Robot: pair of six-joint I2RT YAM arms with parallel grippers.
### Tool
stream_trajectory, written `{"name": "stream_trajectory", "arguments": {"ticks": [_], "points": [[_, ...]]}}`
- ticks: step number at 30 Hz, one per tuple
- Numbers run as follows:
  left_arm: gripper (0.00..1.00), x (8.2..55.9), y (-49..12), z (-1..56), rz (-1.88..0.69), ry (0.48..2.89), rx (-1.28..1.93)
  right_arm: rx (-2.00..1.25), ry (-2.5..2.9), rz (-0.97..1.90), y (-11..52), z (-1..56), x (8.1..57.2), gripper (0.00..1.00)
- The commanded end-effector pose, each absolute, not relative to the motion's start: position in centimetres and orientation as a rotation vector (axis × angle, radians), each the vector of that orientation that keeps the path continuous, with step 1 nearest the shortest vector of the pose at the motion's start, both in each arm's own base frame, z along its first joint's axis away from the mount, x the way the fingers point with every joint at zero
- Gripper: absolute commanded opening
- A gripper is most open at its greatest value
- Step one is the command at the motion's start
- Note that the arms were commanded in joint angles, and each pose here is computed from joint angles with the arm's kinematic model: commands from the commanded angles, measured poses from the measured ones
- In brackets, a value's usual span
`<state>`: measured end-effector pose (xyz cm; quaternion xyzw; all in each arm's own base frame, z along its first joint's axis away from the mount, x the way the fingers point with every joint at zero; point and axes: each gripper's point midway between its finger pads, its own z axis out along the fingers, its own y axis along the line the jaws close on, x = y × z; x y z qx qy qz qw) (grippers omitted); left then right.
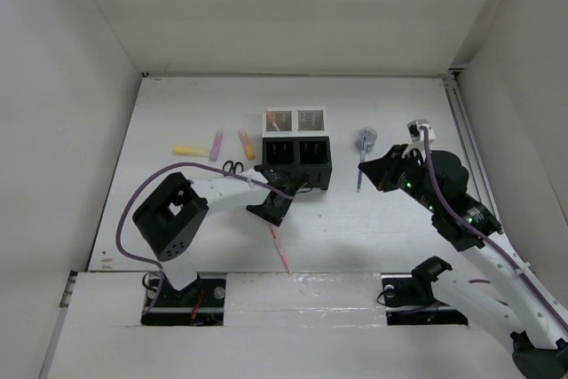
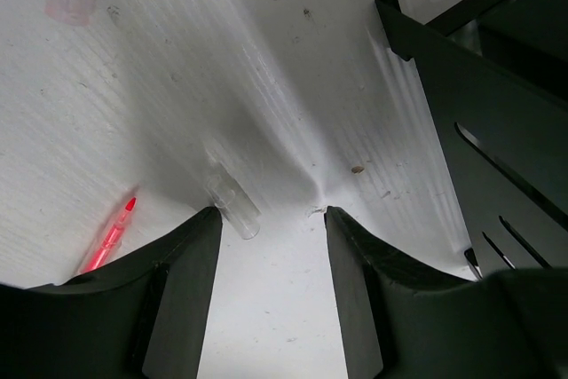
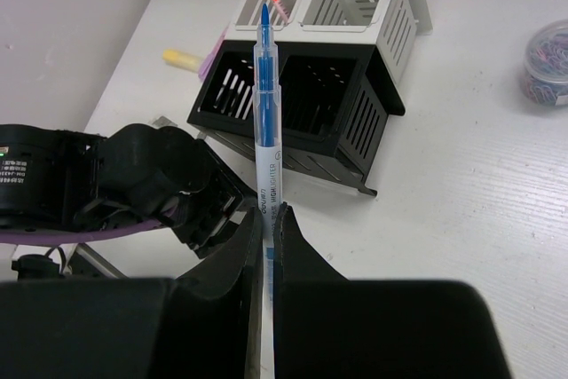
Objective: Sort the stationery into containers
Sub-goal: Grab a piece of stationery with the left arm
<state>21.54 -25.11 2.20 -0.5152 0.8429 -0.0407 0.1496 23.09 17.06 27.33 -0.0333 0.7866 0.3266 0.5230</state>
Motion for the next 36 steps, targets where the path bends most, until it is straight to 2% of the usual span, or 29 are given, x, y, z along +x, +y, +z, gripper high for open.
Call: {"name": "stream_trajectory", "arguments": {"ticks": [1,2,17,36], "points": [[0.45,21.3,-23.6,1.0,-0.04,2.352,-1.542,-0.107,1.851,0.795,17.3,27.9,22.9,0.0],[0.42,21.1,-23.3,0.8,-0.025,2.354,-1.541,-0.107,1.851,0.795,17.3,27.9,22.9,0.0],[0.42,20.5,-22.0,-0.1,0.03,2.331,-1.581,-0.122,1.853,0.813,17.6,27.9,22.7,0.0],[0.42,22.0,-21.0,0.0,0.114,2.276,-1.616,-0.138,1.836,0.835,17.8,28.6,22.3,0.0]]}}
